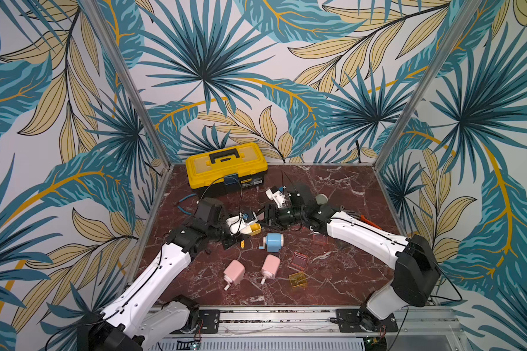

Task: Put the tray back into the pencil sharpener
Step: Pick up the pencil sharpener from the center of the board.

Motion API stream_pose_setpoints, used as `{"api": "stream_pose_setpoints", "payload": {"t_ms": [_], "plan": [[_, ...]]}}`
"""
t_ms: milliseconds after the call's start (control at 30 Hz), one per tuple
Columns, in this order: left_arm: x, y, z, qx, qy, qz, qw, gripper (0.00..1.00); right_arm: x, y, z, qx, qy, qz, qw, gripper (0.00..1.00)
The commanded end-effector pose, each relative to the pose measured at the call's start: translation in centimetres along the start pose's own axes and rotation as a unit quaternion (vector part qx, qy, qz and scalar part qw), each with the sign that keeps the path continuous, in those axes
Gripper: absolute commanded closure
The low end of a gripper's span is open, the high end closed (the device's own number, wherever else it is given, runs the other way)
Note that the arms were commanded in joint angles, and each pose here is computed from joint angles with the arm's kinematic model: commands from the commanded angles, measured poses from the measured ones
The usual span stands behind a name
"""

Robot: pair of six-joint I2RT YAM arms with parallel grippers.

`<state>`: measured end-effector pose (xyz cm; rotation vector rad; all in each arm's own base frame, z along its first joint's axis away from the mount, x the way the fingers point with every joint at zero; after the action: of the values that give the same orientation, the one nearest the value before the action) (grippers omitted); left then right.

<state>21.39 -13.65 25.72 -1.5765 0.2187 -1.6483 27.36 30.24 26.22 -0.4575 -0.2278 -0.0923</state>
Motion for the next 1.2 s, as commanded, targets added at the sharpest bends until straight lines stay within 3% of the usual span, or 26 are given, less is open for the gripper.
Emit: {"api": "stream_pose_setpoints", "payload": {"t_ms": [0,167,333,667,1000,1167], "plan": [[1.7,-1.2,-0.2,-0.007,0.014,-0.043,0.999,0.61,0.0,0.1,0.0,0.039,0.004,0.01,0.999,0.39],[2.2,-1.9,-0.3,-0.003,0.018,-0.055,0.998,0.61,-0.1,-1.8,-1.6,0.03,0.015,-0.006,0.999,0.35],[2.8,-2.3,-0.5,-0.013,0.024,-0.072,0.997,0.61,-0.6,-2.0,-1.4,0.045,0.01,0.021,0.999,0.3],[3.6,-3.2,-0.8,-0.018,0.023,-0.093,0.995,0.62,-0.6,-2.1,0.7,0.13,-0.006,0.052,0.99,0.35],[4.3,-3.4,-0.6,-0.021,0.016,-0.109,0.994,0.62,-1.3,-2.4,1.0,0.158,-0.007,0.079,0.984,0.33],[5.0,-3.7,-0.2,-0.007,0.011,-0.138,0.99,0.62,-1.2,-2.4,1.6,0.176,-0.005,0.086,0.981,0.38]]}}
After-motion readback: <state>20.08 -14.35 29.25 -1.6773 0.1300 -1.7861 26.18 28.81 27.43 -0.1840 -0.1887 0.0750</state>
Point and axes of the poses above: each gripper's point midway between its finger pads, its own y axis out along the fingers, its own z axis along the line the jaws close on, x = y × z, the point moved 8 cm from there along -y, back along the fingers
